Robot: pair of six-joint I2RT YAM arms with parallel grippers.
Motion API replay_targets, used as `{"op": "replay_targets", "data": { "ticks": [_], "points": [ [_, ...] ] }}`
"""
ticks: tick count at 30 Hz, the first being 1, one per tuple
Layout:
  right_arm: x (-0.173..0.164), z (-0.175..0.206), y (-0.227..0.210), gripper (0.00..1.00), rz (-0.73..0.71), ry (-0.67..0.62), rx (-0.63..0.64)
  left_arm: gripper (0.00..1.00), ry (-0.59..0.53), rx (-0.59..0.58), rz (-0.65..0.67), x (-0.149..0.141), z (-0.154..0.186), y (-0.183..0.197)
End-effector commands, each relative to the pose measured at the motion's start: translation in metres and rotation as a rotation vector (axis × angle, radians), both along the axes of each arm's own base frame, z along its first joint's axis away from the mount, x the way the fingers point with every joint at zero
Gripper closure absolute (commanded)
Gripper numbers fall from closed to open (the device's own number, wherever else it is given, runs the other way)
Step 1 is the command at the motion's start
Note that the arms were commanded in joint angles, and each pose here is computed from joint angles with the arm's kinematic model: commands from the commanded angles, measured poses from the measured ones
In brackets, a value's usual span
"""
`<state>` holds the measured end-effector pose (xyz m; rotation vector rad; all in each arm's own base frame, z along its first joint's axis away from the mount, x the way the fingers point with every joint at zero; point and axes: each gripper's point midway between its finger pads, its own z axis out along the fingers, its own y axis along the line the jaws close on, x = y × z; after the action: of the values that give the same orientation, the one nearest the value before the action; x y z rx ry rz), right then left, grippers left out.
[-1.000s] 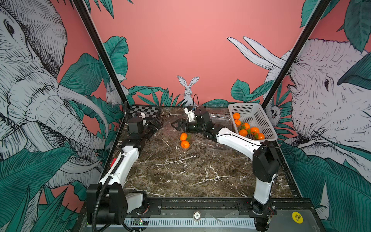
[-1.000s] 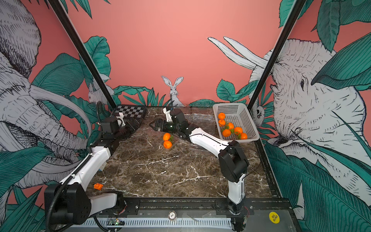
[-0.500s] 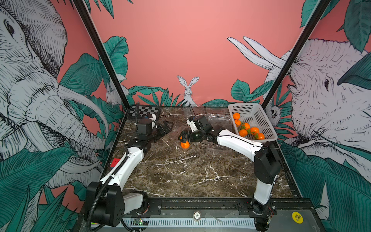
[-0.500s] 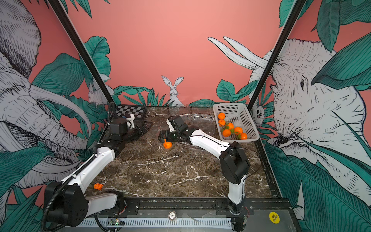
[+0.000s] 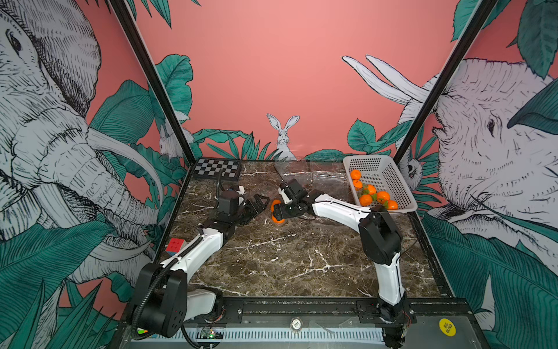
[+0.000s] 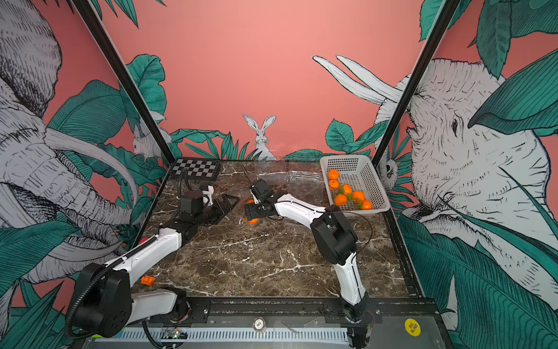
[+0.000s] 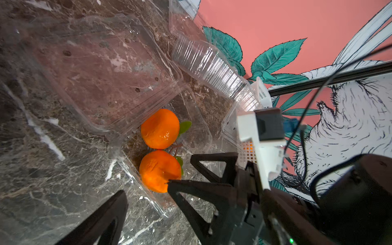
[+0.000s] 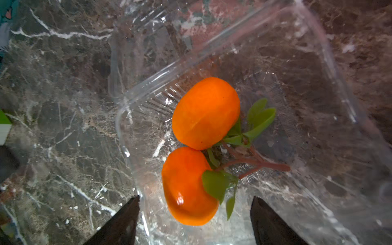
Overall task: Take oranges out of containers
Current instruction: Pick up the orange from the packing box.
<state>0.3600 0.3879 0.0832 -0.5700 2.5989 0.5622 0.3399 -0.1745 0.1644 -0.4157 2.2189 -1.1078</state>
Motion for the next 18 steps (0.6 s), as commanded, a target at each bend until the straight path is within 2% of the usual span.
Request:
{"op": "replay_targets", "data": {
  "ticks": [1,10,18],
  "points": [
    [0.0,0.005,0.006,0.22,0.03,-0.03,-0.027,0.01,-0.014,-0.046,-0.005,-0.004,0.004,-0.003],
    [-0.004,-0.009,0.004,0.33,0.041,-0.026,-0.105,0.01,0.017,-0.052,-0.011,-0.006,-0.012,-0.004],
    [-0.01,-0.023,0.002,0.36,0.06,-0.027,-0.19,0.01,0.023,-0.05,-0.01,-0.008,-0.015,-0.004]
  ]
}}
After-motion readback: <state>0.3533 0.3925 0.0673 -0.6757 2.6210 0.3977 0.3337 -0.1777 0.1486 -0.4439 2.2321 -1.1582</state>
